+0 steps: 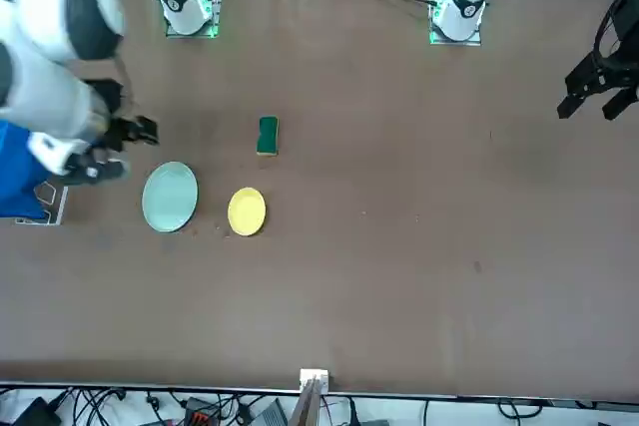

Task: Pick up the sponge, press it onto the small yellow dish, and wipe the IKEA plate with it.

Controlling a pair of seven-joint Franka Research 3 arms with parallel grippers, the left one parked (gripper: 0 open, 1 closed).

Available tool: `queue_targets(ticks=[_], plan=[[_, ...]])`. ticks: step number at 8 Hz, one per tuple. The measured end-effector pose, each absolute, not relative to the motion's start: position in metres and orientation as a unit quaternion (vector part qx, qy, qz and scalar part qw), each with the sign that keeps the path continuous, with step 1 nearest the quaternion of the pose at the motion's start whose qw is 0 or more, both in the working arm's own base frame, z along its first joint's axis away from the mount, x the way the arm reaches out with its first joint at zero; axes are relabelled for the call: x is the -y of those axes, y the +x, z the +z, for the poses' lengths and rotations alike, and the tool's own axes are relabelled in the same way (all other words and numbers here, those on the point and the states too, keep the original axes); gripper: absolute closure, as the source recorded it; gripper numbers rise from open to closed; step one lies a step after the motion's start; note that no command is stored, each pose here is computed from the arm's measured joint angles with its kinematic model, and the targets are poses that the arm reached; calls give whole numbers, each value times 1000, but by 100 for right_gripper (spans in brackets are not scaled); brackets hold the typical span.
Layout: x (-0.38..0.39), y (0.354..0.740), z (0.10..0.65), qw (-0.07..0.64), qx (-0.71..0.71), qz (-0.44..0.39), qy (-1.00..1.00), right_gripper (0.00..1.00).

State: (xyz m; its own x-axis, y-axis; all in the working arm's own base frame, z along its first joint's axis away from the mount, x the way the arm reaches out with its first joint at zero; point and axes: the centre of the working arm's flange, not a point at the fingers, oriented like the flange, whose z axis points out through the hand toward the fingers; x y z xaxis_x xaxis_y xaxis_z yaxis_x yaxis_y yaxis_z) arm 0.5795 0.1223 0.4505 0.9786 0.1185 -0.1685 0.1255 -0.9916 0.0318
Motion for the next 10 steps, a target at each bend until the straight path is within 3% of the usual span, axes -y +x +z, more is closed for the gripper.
queue_targets(ticks=[3,5,10], plan=[[-220,508,346,22,-40,-33,998,0],[-264,464,305,26,-25,-33,999,0],[-329,429,246,6,7,-9,1000,0]])
